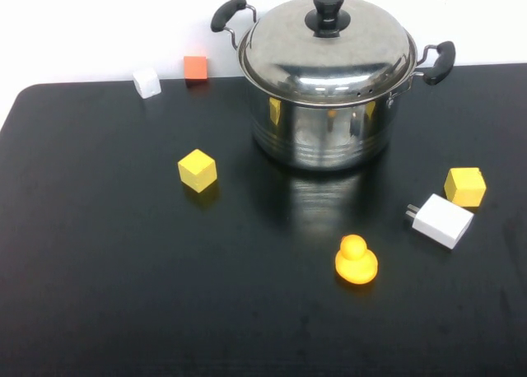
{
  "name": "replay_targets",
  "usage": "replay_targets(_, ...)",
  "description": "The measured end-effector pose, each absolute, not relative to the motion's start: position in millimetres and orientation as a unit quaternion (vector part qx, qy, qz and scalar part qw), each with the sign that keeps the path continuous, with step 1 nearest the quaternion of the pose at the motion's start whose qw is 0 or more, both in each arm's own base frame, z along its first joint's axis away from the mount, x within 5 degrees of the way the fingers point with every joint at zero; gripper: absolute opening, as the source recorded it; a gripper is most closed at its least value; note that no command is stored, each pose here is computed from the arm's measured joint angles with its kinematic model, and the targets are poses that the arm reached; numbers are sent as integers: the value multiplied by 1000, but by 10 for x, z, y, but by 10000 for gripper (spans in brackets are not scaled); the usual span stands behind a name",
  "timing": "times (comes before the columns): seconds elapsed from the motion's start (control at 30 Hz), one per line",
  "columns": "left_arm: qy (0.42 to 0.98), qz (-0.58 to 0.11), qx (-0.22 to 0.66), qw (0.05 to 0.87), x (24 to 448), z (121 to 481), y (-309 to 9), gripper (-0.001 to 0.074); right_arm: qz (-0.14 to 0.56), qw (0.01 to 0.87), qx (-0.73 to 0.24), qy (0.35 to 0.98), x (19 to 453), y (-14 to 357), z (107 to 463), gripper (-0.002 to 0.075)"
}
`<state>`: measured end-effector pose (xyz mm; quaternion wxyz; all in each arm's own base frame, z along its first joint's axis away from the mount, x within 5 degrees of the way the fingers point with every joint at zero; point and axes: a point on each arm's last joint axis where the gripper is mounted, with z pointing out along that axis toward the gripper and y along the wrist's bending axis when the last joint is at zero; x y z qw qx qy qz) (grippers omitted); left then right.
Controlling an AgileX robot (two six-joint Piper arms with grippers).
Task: Cover the pot
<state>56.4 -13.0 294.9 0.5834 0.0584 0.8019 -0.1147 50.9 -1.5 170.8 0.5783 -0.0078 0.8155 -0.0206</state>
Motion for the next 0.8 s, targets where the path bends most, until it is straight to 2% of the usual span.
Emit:
replay_targets(0.2,781,-141,-26,608,421,2671,-83,-1,-21,578,-8,816,509,-15,1708,-2)
replay_targets(0.37,766,-135,-62,625,380,2425,-58,-1,-21,578,-8,816,509,-15,1708,-2)
replay_targets(0.8,812,-116,-77,567,479,1841,-58,-1,-21,578,-8,816,509,-15,1708,-2)
